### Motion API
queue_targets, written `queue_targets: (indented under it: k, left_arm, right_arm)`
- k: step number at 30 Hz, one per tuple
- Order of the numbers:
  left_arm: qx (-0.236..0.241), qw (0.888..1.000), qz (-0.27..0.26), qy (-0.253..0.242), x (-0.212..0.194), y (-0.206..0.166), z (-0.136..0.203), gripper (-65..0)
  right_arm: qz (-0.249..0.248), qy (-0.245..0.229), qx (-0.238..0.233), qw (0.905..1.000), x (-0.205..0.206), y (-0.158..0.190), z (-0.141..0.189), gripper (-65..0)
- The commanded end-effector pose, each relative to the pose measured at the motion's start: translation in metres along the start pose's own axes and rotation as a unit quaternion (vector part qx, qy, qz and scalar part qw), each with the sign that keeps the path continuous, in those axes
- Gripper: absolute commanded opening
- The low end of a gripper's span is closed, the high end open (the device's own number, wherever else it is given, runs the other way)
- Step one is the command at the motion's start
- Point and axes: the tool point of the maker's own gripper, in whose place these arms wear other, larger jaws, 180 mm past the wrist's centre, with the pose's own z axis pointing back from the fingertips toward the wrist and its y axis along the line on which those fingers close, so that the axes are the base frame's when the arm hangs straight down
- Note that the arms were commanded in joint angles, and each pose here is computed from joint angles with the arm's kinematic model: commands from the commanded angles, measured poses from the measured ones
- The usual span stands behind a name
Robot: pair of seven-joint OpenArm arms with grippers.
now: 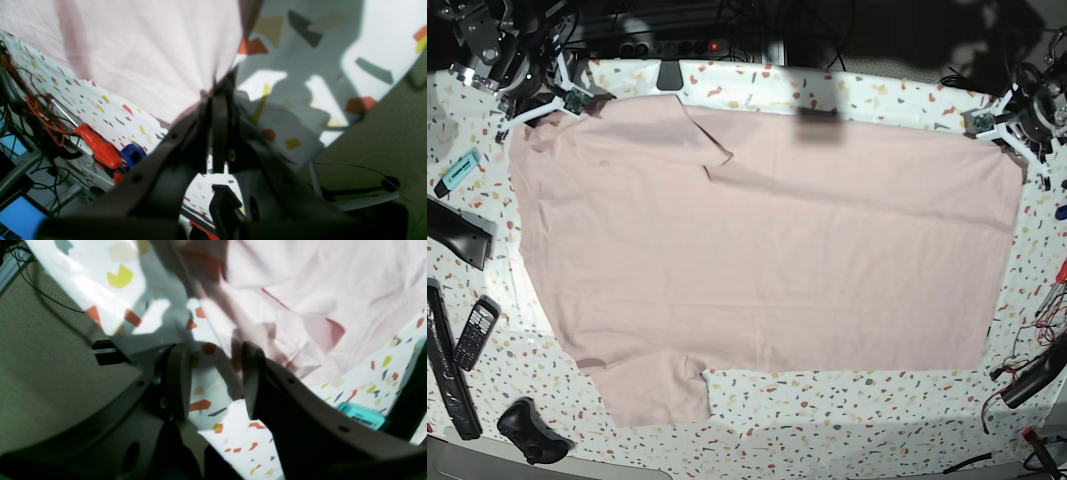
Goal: Fold the T-shirt properly
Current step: 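Hold both shirt corners and pull them slightly apart to flatten the shirt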
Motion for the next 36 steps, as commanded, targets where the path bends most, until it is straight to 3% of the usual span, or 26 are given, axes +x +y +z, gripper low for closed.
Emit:
queue_targets:
  k: [1,10,24,36]
  left_arm:
    - [-0.023,0.999,-0.013,0.022,-0.013,-0.009,0.002,-65.0]
    - [-0.023,0.999,-0.012,0.022,-0.013,-0.009,0.002,-65.0]
    - [-0.023,0.999,-0.012,0.022,-0.013,-0.009,0.002,-65.0]
    - [-0.023,0.999,-0.012,0.022,-0.013,-0.009,0.002,-65.0]
  right_arm:
    - [0.004,0.012,-0.001,0.9999,-0.004,-0.002,0.003,-41.8]
    - [0.02,-0.036,-0.02,0.9989,0.032,-0.006,0.03,-41.7]
    - [0.057,0.003,-0.066,0.9962,0.013,-0.026,0.021,-41.7]
    - [0.036,0.017,-0.086,0.9955,0.002,-0.056,0.004,-41.8]
